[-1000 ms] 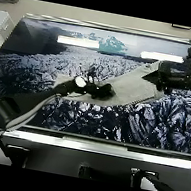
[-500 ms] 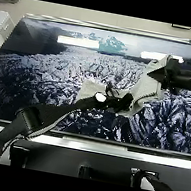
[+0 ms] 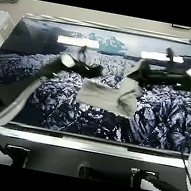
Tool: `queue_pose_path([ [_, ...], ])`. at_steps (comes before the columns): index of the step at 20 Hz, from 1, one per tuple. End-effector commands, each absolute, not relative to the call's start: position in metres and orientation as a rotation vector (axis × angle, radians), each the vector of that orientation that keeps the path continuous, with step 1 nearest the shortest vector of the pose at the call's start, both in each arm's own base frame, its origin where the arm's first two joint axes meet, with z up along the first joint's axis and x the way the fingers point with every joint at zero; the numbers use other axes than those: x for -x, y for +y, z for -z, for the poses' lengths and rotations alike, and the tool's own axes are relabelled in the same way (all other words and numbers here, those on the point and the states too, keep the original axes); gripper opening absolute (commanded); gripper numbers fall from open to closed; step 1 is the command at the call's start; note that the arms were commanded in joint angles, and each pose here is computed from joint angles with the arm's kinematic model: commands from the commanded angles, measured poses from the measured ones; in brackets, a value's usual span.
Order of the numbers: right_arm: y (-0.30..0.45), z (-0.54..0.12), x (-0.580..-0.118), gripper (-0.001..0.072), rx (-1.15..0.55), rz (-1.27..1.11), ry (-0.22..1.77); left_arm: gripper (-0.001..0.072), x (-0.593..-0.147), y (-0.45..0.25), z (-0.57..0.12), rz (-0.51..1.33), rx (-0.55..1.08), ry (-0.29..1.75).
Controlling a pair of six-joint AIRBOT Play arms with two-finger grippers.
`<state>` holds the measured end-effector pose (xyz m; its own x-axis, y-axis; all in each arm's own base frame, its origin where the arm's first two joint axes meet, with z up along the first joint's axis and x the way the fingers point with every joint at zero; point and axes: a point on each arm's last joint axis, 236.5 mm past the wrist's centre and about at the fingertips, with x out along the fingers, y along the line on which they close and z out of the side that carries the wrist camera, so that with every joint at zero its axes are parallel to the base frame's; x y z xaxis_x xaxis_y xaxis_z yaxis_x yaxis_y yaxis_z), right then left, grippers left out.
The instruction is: Fold the clothes and pants, and hang the long-sleeved shirts on hangers.
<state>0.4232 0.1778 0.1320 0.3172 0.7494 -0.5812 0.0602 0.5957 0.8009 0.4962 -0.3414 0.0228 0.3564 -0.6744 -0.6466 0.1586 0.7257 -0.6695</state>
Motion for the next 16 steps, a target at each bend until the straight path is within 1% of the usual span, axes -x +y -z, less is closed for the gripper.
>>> queue_pose_path([
  [1, 0.234, -0.095, -0.454, 0.0049, -0.938, -0.531, 1.183, 0.0021, -0.51, -0.213, -0.073, 0.414, 0.277, 1.004],
  [3, 0.273, -0.062, -0.458, 0.005, -0.998, -0.525, 1.235, 0.0021, -0.508, -0.18, -0.114, 0.368, 0.246, 0.932],
  [6, 0.324, -0.015, -0.462, 0.0052, -1.079, -0.492, 1.277, 0.0022, -0.495, -0.165, -0.17, 0.365, 0.241, 0.823],
  [7, 0.342, -0.005, -0.463, 0.0082, -1.132, -0.483, 1.285, 0.0022, -0.491, -0.165, -0.184, 0.372, 0.241, 0.797],
  [8, 0.357, 0.003, -0.46, 0.019, -1.18, -0.479, 1.302, 0.0022, -0.486, -0.166, -0.196, 0.38, 0.234, 0.774],
  [9, 0.37, 0.007, -0.455, 0.0456, -1.21, -0.492, 1.324, 0.0022, -0.482, -0.166, -0.203, 0.389, 0.223, 0.758],
  [10, 0.374, 0.006, -0.453, 0.0637, -1.203, -0.524, 1.319, 0.0022, -0.479, -0.167, -0.209, 0.396, 0.214, 0.747],
  [11, 0.369, 0.001, -0.455, 0.0677, -1.179, -0.55, 1.302, 0.0022, -0.477, -0.166, -0.211, 0.396, 0.209, 0.746],
  [13, 0.332, -0.019, -0.473, 0.0681, -1.175, -0.572, 1.244, 0.0022, -0.473, -0.163, -0.206, 0.386, 0.189, 0.767],
  [15, 0.266, -0.039, -0.493, 0.0681, -1.152, -0.545, 1.185, 0.0022, -0.472, -0.157, -0.201, 0.369, 0.162, 0.785],
  [16, 0.223, -0.042, -0.496, 0.0681, -1.105, -0.505, 1.179, 0.0022, -0.472, -0.157, -0.201, 0.369, 0.158, 0.785],
])
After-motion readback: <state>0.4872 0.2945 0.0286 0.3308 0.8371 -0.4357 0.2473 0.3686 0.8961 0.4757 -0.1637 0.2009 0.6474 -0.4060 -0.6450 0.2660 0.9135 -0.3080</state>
